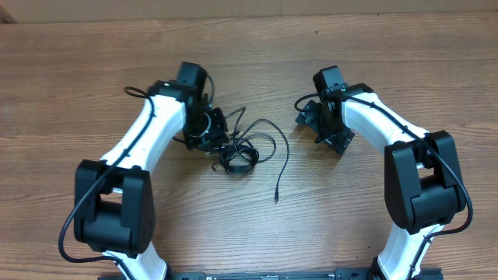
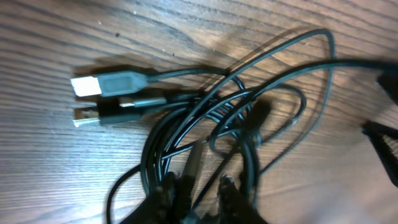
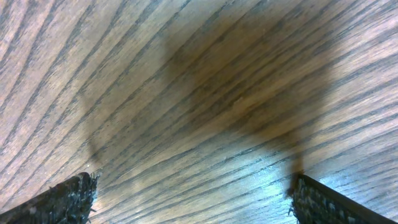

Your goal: Untangle cables

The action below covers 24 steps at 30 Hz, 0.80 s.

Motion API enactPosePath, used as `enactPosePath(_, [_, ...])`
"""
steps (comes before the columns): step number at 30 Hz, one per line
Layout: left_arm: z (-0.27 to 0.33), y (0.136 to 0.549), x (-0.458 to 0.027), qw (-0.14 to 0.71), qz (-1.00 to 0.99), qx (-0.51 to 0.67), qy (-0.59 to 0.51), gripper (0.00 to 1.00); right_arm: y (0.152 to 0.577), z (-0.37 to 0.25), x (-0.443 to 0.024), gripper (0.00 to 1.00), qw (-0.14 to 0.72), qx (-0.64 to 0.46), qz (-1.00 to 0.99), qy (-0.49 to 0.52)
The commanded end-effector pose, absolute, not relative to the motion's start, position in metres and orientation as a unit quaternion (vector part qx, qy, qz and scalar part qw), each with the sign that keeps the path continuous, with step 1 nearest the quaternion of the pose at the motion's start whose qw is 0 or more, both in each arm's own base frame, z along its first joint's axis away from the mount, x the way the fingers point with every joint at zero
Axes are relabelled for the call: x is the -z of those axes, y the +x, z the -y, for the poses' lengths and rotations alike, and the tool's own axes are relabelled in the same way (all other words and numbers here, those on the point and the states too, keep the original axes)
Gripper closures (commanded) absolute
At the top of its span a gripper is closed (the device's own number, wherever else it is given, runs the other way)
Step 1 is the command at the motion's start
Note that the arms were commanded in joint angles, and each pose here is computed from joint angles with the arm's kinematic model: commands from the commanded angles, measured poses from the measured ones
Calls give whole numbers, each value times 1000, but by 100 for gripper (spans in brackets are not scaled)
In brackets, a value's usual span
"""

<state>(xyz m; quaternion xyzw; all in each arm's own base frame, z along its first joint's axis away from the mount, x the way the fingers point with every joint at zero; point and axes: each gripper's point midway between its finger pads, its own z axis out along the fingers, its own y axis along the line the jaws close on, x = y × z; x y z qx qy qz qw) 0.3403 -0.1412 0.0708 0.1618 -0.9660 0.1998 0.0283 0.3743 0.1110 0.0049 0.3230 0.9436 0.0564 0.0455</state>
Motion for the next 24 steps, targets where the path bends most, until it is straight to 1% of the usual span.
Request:
enactPosePath(1, [143,356,-105,-1,959,-244,142,64,353,-108,22,0,5,-37,-946,321])
enactPosePath(4, [142,362,-121,-15,960,-247,132,50,353,-108,22,0,5,-37,-946,321])
enactPosePath(5, [141,362,-126,-14,960,-245,131,48,353,-108,22,0,5,-37,-946,321])
enactPosePath(9, [142,348,-126,3,970,-218,107,55,353,-108,22,0,5,-37,-946,321])
enactPosePath(13, [132,324,-115,28,987,-135,84,54,353,-108,22,0,5,-37,-946,321])
enactPosePath(15, [130,313,-112,37,993,-97,52,54,353,-108,22,0,5,-37,-946,321])
enactPosePath(18, [130,304,-110,35,998,-51,-2,54,353,-108,22,0,6,-38,-946,321])
enactPosePath(20, [121,304,-109,22,1000,3,-17,51,353,-108,22,0,6,-38,-946,321])
enactPosePath(22, [106,307,-110,4,998,65,-17,25,353,-108,22,0,6,-38,-946,321])
enactPosePath(23, [97,308,-112,-5,995,96,-2,21,353,-108,22,0,6,-38,-946,320])
enactPosePath(24, [93,308,-113,-9,994,112,12,21,353,-108,22,0,6,-38,-946,321])
